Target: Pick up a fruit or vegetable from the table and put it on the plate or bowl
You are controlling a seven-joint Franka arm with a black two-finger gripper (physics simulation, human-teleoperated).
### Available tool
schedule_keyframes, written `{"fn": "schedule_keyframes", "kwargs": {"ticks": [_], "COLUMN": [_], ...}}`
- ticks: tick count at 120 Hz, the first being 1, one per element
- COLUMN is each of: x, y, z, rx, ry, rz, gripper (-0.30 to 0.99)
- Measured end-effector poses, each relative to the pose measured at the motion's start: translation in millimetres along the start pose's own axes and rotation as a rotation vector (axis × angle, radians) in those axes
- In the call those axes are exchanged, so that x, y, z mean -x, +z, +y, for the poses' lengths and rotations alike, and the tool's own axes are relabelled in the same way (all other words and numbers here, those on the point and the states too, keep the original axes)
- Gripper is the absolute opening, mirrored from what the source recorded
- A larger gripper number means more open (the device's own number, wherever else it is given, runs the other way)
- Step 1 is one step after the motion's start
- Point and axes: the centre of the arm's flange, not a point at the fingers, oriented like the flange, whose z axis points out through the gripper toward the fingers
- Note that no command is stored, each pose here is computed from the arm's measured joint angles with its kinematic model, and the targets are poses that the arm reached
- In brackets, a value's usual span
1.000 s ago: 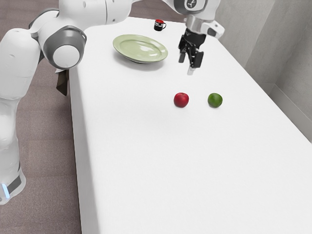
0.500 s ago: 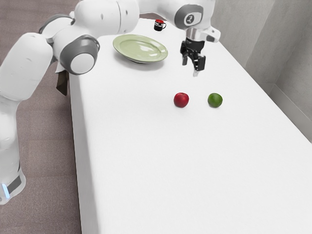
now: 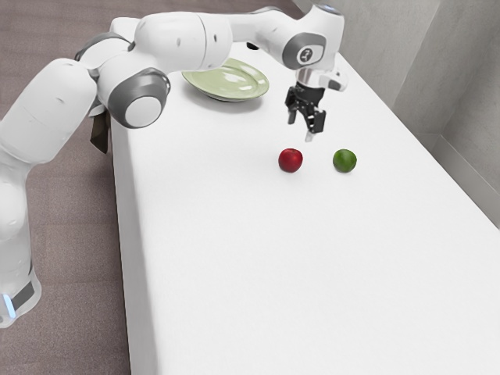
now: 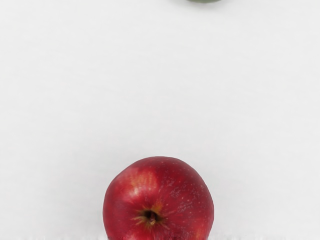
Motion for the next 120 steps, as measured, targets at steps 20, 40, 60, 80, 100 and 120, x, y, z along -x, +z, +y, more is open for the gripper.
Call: {"fn": "schedule_keyframes", "kwargs": {"ticks": [20, 40, 60, 80, 100, 120], "x": [5, 5, 5, 7, 8, 5], "y": [11, 31, 38, 47, 54, 70], "z": [0, 1, 3, 2, 1, 1], "rx": [0.003, 0.003, 0.008, 0.012, 0.012, 0.012], "ry": [0.01, 0.046, 0.077, 0.097, 0.111, 0.123], "rz": [-0.061, -0.109, -0.127, -0.15, -0.165, -0.174], "gripper": [0.69, 0.69, 0.69, 0.69, 0.69, 0.69]}}
